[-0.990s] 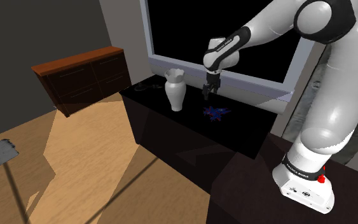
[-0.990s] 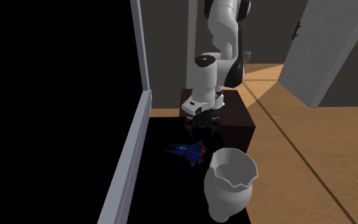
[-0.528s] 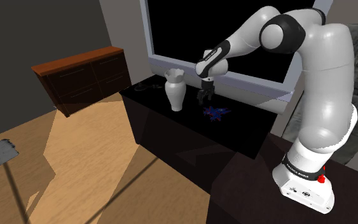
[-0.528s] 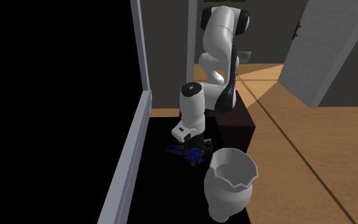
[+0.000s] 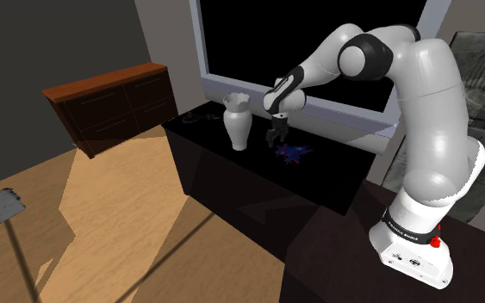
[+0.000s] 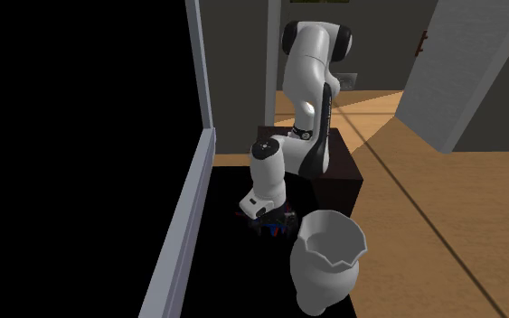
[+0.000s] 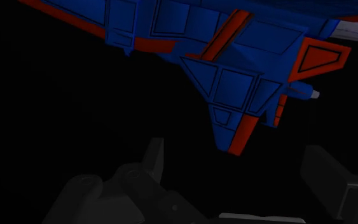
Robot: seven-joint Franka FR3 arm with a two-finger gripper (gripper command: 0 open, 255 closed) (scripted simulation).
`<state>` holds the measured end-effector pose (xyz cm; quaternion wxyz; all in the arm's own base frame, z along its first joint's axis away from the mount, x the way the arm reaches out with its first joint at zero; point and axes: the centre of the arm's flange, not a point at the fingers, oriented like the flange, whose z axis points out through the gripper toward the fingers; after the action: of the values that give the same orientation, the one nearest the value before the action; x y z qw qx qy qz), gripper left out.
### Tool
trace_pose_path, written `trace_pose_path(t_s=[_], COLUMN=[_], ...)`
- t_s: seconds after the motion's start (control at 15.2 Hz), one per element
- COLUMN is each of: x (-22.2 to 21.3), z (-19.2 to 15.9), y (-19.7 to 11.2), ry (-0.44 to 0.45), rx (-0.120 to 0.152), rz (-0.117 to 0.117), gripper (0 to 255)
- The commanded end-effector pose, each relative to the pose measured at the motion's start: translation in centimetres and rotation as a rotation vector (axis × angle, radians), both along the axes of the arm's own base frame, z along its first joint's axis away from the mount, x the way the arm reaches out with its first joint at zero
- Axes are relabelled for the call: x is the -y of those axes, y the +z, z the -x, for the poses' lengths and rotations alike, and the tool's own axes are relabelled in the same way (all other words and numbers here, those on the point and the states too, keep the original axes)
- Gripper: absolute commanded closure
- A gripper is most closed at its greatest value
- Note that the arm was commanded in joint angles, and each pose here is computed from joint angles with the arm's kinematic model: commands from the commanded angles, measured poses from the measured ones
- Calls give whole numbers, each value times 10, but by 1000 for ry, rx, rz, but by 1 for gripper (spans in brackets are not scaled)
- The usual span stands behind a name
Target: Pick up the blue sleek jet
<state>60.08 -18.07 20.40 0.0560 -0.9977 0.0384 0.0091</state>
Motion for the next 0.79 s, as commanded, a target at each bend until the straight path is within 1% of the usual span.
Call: trace_pose_path(t_s=[0.0, 0.13, 0.2, 0.73], x=[0, 0, 0, 1], z=[-1, -1, -1, -1], y=[-14, -14, -13, -13], ry=[0, 0, 0, 0], rx=[0, 0, 0, 0], rz=[0, 0, 0, 0], gripper=[0, 0, 255, 255])
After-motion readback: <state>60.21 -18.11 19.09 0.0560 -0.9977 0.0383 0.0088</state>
